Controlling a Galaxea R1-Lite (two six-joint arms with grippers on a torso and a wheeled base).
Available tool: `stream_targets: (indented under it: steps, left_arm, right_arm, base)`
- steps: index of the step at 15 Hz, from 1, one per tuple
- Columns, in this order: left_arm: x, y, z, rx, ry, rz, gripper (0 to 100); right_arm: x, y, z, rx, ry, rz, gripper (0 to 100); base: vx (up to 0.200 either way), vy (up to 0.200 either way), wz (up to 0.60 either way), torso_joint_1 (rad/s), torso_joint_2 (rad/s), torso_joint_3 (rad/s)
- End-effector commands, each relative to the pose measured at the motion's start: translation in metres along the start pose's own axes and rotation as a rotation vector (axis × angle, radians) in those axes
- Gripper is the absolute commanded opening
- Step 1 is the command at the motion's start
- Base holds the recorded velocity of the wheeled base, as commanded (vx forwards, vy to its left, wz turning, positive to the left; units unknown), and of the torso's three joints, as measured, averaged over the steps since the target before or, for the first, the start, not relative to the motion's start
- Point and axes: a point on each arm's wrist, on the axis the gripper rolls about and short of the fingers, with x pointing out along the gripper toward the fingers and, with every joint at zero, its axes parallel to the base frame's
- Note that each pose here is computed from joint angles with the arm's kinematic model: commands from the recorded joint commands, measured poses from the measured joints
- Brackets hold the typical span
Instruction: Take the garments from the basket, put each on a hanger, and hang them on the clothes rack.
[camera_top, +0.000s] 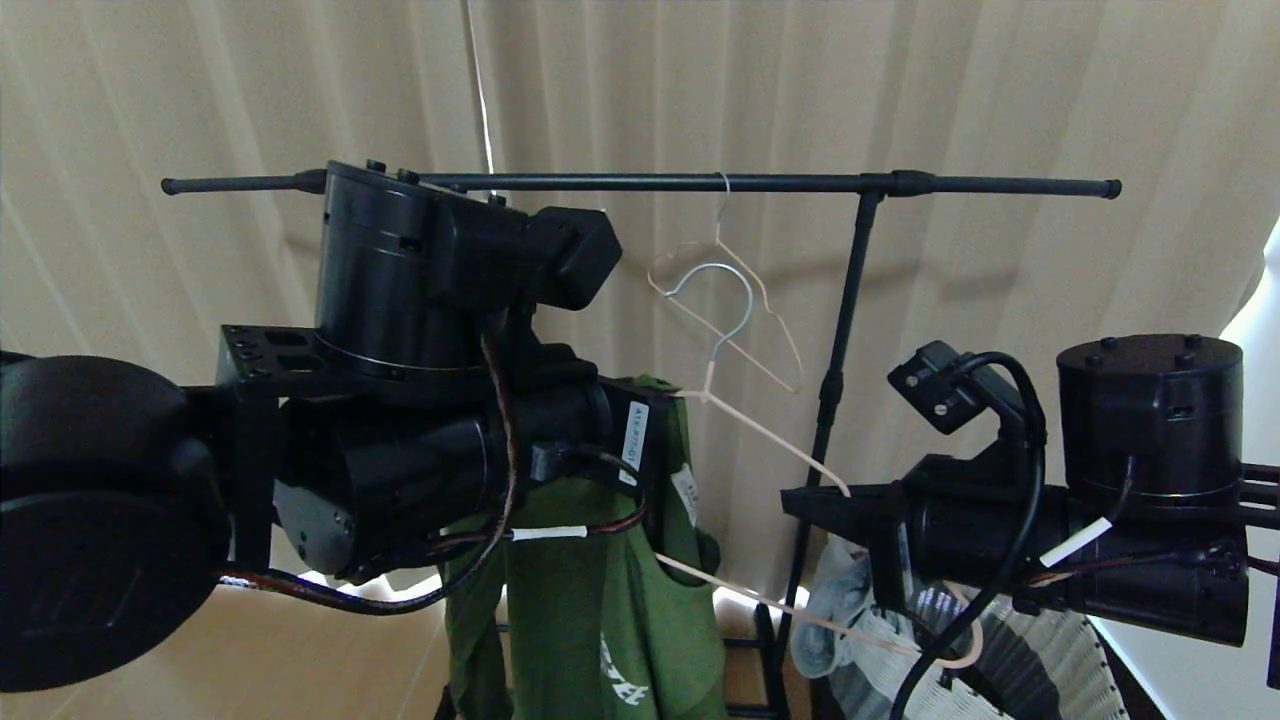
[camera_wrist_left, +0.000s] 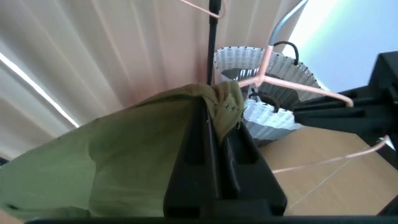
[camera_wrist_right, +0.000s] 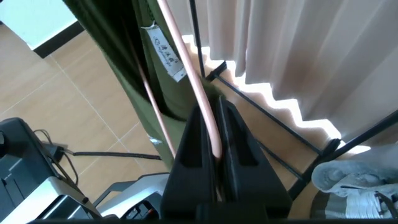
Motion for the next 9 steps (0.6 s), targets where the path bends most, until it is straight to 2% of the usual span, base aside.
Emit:
stream_targets:
  steps: [1, 5, 9]
  left_arm:
    - [-0.005, -0.002, 0.000, 0.003, -0.004, -0.008, 100]
    - [-0.017, 0.000, -0.005, 0.020, 0.000, -0.017, 100]
    - [-0.032, 0.006, -0.010, 0.055, -0.001, -0.022, 100]
  right_arm:
    - [-0.002, 0.001, 0.001, -0.002, -0.008, 0.002, 0]
    - [-0.009, 0.001, 0.006, -0.042, -0.036, 0.000, 0]
    - [-0.019, -0.010, 0.010, -0.099, -0.062, -0.046, 0]
  base:
    - [0.000, 0.000, 0.00, 0.000, 0.00, 0.000]
    - [0.000, 0.000, 0.00, 0.000, 0.00, 0.000]
    - [0.000, 0.000, 0.00, 0.000, 0.00, 0.000]
